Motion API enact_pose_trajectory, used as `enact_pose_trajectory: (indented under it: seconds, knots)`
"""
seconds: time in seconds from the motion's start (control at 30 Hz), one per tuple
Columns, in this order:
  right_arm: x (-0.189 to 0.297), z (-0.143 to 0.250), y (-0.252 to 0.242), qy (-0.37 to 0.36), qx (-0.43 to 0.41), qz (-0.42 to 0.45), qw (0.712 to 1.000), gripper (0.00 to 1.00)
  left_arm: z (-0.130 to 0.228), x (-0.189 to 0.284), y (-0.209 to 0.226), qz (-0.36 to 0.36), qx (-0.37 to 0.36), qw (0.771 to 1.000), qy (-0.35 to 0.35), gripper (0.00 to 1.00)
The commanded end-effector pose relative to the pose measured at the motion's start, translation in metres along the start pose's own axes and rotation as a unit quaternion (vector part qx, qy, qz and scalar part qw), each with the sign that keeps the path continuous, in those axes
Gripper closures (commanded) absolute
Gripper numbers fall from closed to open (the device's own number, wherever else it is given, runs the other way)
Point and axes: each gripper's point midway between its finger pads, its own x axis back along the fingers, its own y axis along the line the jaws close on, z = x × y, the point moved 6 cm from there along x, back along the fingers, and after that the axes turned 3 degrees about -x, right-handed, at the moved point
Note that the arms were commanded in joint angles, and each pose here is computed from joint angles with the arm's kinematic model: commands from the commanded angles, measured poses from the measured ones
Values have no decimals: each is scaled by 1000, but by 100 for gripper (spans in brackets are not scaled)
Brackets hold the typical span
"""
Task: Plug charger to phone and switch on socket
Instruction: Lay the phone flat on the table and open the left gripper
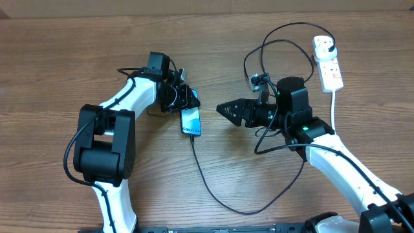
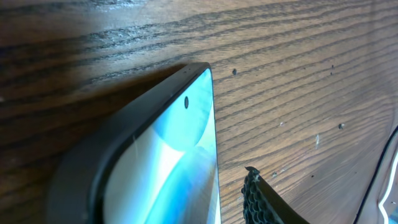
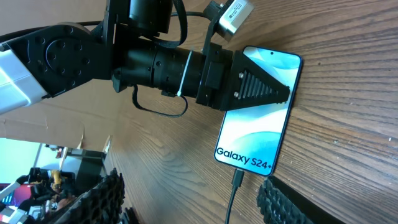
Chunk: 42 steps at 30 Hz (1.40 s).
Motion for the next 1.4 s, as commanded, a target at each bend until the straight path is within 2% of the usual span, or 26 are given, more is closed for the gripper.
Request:
enact_pose_trajectory:
  seconds: [0.0, 0.13, 0.3, 0.47, 1.03, 1.13, 1.2, 1.37]
  knots:
    - [0, -5, 5, -7, 8, -2, 1000, 31, -1, -4, 2, -14, -8, 1000, 1, 62]
    - [0, -5, 5, -7, 8, -2, 1000, 31, -1, -4, 2, -14, -8, 1000, 1, 59]
    - [0, -5, 5, -7, 8, -2, 1000, 31, 0, -4, 2, -15, -7, 1000, 3, 48]
    - [0, -5, 5, -7, 8, -2, 1000, 31, 2, -4, 7, -33, -2, 999, 7, 45]
    - [0, -5, 5, -7, 8, -2, 1000, 31, 6, -3, 14, -62, 4, 998, 14, 43]
    - [0, -5, 5, -7, 8, -2, 1000, 31, 7, -3, 15, -68, 6, 998, 16, 54]
    - [0, -5, 5, -7, 8, -2, 1000, 31, 7, -3, 15, -68, 7, 997, 17, 53]
    - [0, -5, 5, -7, 8, -2, 1000, 31, 7, -2, 18, -80, 7, 997, 15, 41]
